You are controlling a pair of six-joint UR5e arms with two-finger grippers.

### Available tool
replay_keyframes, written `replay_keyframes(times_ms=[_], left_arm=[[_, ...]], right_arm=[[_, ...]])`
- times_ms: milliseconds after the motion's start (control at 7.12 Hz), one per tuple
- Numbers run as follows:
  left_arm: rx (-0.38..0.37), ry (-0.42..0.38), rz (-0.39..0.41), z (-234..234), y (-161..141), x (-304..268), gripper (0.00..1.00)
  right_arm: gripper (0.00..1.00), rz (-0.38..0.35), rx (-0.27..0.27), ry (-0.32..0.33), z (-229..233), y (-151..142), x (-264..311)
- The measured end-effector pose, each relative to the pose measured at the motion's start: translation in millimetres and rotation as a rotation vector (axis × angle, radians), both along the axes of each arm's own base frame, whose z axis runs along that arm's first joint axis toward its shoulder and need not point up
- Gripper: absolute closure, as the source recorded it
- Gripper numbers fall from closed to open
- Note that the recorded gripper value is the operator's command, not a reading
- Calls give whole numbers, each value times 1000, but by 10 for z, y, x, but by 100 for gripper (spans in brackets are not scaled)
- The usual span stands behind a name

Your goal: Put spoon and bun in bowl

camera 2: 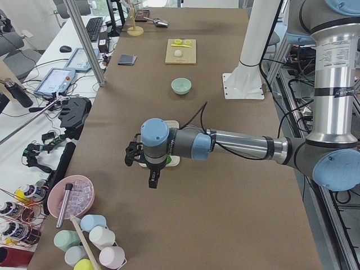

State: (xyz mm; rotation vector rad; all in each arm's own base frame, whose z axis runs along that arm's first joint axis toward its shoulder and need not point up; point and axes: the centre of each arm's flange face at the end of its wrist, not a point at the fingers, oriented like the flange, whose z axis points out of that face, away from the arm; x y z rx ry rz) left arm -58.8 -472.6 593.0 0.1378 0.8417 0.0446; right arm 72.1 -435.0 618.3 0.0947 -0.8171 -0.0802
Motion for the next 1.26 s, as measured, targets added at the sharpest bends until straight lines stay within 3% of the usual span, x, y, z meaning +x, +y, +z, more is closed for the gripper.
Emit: replay_keyframes(times_ms=[561, 842, 1263], left_arm=[[-10, 30, 8, 155, 73, 22, 2], [68, 43, 10, 216, 170, 40, 2], [124, 48, 15, 138, 150, 54, 2]], right_arm=[[0, -3, 3, -29, -23, 17, -26], [0, -3, 10, -26, -53, 2, -24], [0, -4, 5, -26, -26, -20, -30]])
